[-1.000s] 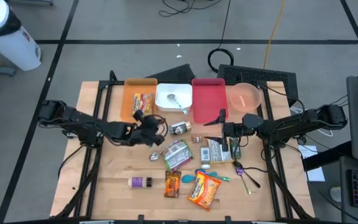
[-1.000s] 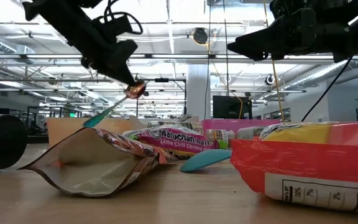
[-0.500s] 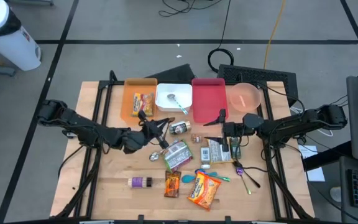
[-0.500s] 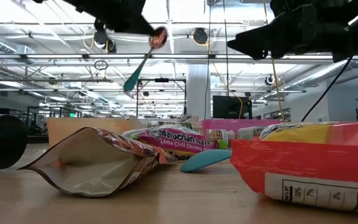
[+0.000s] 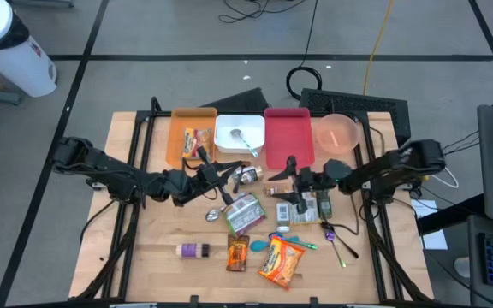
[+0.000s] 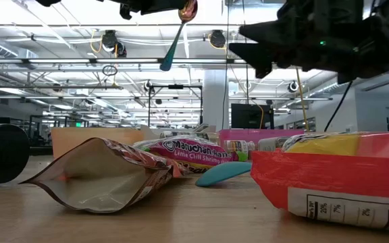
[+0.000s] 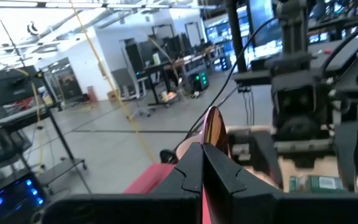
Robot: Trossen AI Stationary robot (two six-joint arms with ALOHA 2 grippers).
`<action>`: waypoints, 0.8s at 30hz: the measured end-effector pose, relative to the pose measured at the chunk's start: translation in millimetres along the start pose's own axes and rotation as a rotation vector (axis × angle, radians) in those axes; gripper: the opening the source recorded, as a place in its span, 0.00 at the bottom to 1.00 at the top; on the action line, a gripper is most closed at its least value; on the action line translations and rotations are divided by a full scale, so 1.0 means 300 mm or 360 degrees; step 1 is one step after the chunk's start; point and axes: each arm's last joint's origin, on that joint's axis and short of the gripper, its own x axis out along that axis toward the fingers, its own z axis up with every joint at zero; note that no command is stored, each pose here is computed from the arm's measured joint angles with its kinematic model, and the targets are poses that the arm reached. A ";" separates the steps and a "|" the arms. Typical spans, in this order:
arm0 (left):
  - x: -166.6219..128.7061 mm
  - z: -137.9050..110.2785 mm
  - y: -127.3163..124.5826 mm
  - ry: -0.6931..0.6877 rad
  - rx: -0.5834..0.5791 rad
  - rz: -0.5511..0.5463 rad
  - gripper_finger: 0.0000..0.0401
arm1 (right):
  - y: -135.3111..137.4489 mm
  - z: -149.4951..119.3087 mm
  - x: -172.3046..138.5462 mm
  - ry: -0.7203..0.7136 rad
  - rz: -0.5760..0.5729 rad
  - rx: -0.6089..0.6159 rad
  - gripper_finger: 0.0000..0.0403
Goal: Pick & Place Food Item
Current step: Put the left purple spoon into the white bin
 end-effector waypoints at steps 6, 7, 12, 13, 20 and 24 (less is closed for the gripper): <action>0.021 -0.017 -0.022 -0.0077 0.0041 -0.0050 0.00 | -0.018 -0.046 0.104 0.0043 0.0073 0.0106 0.60; 0.024 -0.023 -0.027 -0.0077 0.0053 -0.0051 0.00 | -0.021 -0.048 0.118 0.0035 0.0074 0.0120 0.60; 0.033 -0.038 -0.044 -0.0106 0.0055 -0.0106 0.00 | -0.034 -0.062 0.177 0.0008 0.0077 0.0189 0.60; 0.035 -0.042 -0.048 -0.0109 0.0066 -0.0119 0.00 | -0.035 -0.061 0.184 -0.0005 0.0079 0.0199 0.60; 0.040 -0.044 -0.054 -0.0153 0.0072 -0.0114 0.00 | -0.036 -0.062 0.212 -0.0023 0.0089 0.0213 0.60; 0.040 -0.040 -0.053 -0.0176 0.0069 -0.0118 0.00 | -0.036 -0.060 0.213 -0.0030 0.0089 0.0212 0.58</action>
